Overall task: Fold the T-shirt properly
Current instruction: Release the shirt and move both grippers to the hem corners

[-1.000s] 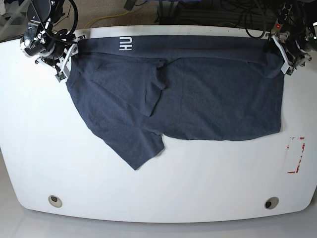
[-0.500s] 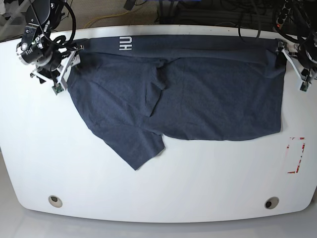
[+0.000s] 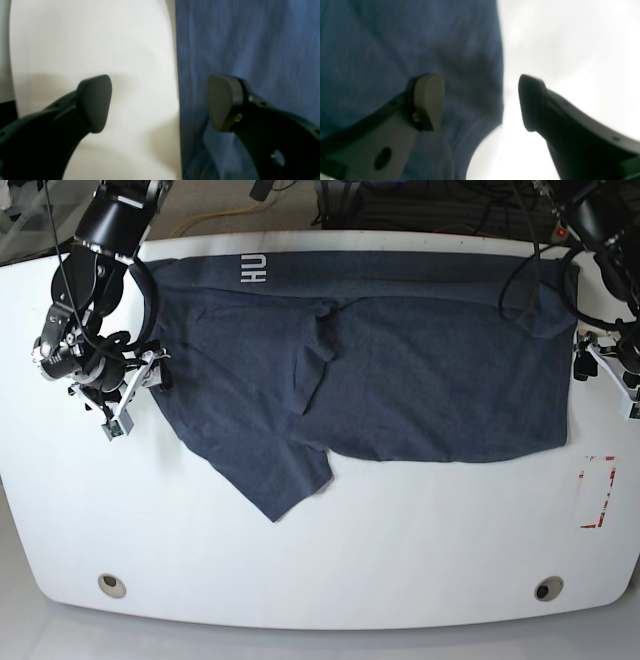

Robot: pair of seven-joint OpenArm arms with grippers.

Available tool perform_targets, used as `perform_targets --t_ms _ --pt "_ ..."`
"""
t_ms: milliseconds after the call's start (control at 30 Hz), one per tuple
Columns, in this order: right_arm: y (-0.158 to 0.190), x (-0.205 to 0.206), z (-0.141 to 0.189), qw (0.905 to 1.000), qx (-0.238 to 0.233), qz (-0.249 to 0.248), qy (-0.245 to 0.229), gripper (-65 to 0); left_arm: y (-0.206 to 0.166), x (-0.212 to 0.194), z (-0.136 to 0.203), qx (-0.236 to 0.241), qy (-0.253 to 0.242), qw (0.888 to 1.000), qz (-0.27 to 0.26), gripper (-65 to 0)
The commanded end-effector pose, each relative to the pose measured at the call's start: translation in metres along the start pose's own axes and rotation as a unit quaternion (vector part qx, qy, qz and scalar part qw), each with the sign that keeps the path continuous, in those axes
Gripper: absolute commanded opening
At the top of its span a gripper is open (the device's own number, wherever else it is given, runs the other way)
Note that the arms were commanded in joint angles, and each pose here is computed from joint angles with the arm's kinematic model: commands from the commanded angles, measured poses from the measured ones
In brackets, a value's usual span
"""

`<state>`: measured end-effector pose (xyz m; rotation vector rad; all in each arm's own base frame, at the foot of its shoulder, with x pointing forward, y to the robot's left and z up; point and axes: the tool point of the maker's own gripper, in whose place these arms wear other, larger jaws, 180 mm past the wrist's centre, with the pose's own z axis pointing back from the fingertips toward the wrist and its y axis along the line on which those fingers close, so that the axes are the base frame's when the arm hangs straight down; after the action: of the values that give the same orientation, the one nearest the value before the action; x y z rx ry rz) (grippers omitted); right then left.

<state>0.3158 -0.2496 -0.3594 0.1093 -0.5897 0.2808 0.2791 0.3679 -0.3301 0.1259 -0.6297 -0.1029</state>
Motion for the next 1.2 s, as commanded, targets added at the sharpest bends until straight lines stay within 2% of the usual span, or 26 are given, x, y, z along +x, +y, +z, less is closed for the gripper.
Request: perform_targets --t_ms 0,267,467,700,800,900,1000,1167 --pt "-0.011 0.024 -0.003 0.9996 0.005 -0.012 -0.025 -22.0 0.015 0.015 0.000 0.015 -0.015 1.000 0.004 -9.6" --pt "-0.026 0.067 -0.040 0.9940 0.046 -0.075 -0.065 -22.0 0.016 0.031 -0.016 0.006 -0.051 0.998 0.019 -9.6" --pt "-0.036 0.079 -0.073 0.9921 0.038 -0.097 -0.070 -22.0 0.003 0.048 -0.026 -0.015 -0.084 0.996 0.010 -9.6" --pt "-0.025 0.078 -0.098 0.9864 0.067 -0.130 -0.075 -22.0 -0.017 0.058 -0.034 -0.035 -0.110 0.993 0.013 -9.2" --pt "-0.006 0.082 -0.106 0.9850 0.085 -0.130 -0.075 -22.0 -0.022 0.065 -0.034 -0.041 -0.128 0.991 0.010 -9.2" --pt "0.014 0.083 -0.114 0.9868 0.100 -0.110 -0.064 -22.0 -0.030 0.067 -0.043 -0.046 -0.129 0.990 0.023 -9.0" --pt "0.029 0.082 -0.119 0.9888 0.110 -0.087 -0.052 -22.0 -0.026 0.074 -0.051 -0.033 -0.138 0.988 0.058 -9.0" --pt "0.049 0.086 -0.125 0.9874 0.126 -0.081 -0.050 -22.7 -0.013 0.076 -0.065 -0.016 -0.133 0.984 0.121 -8.9"
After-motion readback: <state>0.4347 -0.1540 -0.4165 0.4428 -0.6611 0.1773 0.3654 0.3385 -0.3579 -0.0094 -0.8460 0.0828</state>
